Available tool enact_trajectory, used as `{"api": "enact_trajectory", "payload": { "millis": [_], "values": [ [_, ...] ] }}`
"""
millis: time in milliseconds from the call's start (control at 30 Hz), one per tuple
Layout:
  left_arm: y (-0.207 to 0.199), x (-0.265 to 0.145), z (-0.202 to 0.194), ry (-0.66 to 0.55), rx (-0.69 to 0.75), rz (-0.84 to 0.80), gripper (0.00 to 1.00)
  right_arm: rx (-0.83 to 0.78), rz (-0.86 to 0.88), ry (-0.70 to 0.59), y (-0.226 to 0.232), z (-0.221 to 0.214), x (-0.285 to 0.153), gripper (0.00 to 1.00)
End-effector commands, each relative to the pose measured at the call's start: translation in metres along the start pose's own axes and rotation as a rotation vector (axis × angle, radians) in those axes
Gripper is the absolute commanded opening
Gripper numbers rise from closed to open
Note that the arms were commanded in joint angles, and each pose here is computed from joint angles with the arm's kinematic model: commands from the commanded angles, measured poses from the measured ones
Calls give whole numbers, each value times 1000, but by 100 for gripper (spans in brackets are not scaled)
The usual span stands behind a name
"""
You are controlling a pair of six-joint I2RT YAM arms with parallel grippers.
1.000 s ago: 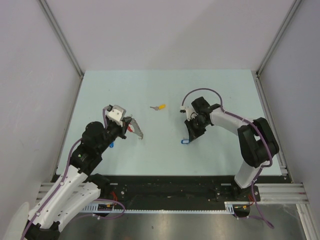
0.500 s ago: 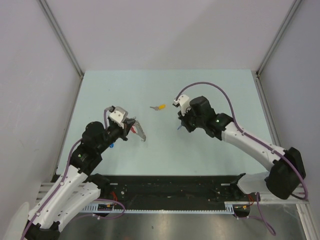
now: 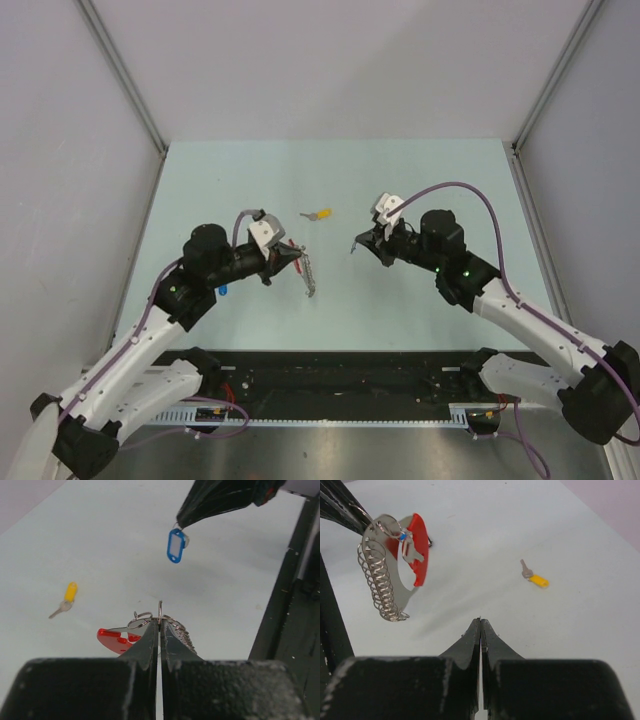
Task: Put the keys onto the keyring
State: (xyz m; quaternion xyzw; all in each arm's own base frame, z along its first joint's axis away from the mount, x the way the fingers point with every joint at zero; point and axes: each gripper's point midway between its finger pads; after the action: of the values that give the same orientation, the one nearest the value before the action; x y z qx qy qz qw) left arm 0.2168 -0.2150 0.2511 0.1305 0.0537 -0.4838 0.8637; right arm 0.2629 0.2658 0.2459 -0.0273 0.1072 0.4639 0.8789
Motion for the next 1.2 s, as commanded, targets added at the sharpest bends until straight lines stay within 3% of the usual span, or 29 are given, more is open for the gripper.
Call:
{"api": "enact_trajectory", "payload": {
  "millis": [0, 500, 1167],
  "values": [
    [-27, 5, 44, -120, 159, -205, 0, -79, 143, -112, 25, 33, -16, 0],
    [-42, 17, 47, -123, 419, -409, 0, -152, 302, -195, 59, 56, -41, 0],
    [-69, 2, 37, -183, 427, -435, 0, -340, 283, -112, 96, 49, -23, 0]
  ]
}}
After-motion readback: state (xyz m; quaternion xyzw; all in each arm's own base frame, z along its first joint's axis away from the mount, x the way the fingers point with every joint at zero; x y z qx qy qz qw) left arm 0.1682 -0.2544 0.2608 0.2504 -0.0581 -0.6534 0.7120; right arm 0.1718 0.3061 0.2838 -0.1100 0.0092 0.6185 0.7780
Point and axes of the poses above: each gripper's point midway between its finger pads, its own x axis out along the fingers, its own y axis along the line the jaws close on, z = x × y, and after that the axes turned 9 degrees about x, right-handed
